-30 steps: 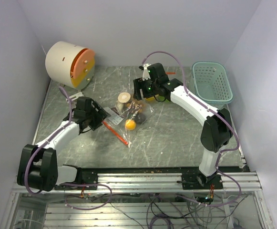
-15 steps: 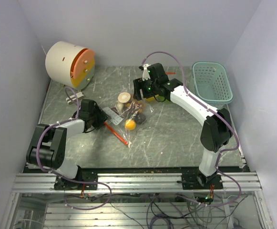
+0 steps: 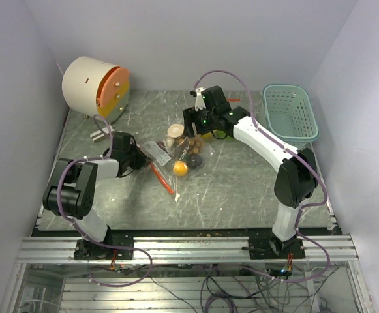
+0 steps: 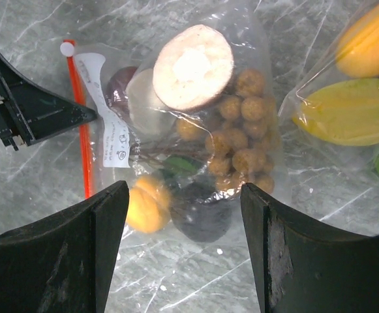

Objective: Open the zip-top bag and remove the fake food
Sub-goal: Pick up the zipper food storage bag at the center of the board.

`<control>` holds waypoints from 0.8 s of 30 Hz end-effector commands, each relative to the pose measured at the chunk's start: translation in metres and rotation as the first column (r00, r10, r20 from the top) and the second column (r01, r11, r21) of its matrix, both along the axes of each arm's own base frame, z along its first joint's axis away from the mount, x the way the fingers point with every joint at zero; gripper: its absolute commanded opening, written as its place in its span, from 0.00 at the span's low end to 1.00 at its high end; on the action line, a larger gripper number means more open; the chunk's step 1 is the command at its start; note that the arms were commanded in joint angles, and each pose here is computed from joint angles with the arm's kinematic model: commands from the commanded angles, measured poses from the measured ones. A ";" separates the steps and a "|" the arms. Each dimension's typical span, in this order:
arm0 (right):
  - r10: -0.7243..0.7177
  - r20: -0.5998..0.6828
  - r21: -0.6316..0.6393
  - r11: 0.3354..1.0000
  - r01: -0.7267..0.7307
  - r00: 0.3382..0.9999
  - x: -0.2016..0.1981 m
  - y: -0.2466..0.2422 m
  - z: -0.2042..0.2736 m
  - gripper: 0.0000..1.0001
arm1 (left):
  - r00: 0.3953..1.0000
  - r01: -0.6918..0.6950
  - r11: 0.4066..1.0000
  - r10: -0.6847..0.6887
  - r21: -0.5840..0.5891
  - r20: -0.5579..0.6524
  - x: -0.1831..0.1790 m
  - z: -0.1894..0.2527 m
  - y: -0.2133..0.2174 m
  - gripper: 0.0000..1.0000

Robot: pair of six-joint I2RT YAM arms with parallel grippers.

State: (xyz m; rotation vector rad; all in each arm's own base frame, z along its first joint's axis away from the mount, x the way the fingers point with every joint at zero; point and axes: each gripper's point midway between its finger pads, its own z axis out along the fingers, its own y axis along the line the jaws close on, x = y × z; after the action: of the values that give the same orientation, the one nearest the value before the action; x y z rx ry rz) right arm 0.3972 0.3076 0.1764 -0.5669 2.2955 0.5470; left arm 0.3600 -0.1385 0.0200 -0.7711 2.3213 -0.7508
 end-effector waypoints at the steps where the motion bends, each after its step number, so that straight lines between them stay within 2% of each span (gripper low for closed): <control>1: 0.048 0.049 -0.011 0.999 -0.048 0.998 0.003 0.008 0.015 0.69 | 0.997 0.006 0.999 -0.008 0.036 0.076 0.023 0.045 0.003 0.07; 8: 0.212 0.155 -0.161 0.969 -0.187 0.965 -0.024 0.045 0.021 0.71 | 0.995 -0.040 0.994 0.031 0.099 0.091 0.056 0.129 0.008 0.07; 12: 0.234 0.206 -0.139 0.968 -0.208 0.950 -0.036 0.068 0.032 0.71 | 0.994 -0.033 0.997 0.024 0.076 0.108 0.070 0.162 0.002 0.07; 18: 0.186 0.247 -0.081 0.982 -0.171 0.951 -0.036 0.082 0.055 0.68 | 0.992 -0.013 0.996 0.025 -0.092 0.125 0.073 0.192 -0.025 0.07; 24: 0.192 0.247 -0.007 0.980 -0.197 0.950 -0.040 0.099 0.064 0.67 | 0.990 -0.060 0.992 0.074 -0.113 0.123 0.061 0.201 -0.036 0.07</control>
State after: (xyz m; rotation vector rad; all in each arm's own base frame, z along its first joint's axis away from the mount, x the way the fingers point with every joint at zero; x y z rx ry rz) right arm 0.3539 0.3928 0.2243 -0.8554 2.0536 0.4971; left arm 0.4341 -0.1600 0.2027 -0.7855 2.1704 -0.8219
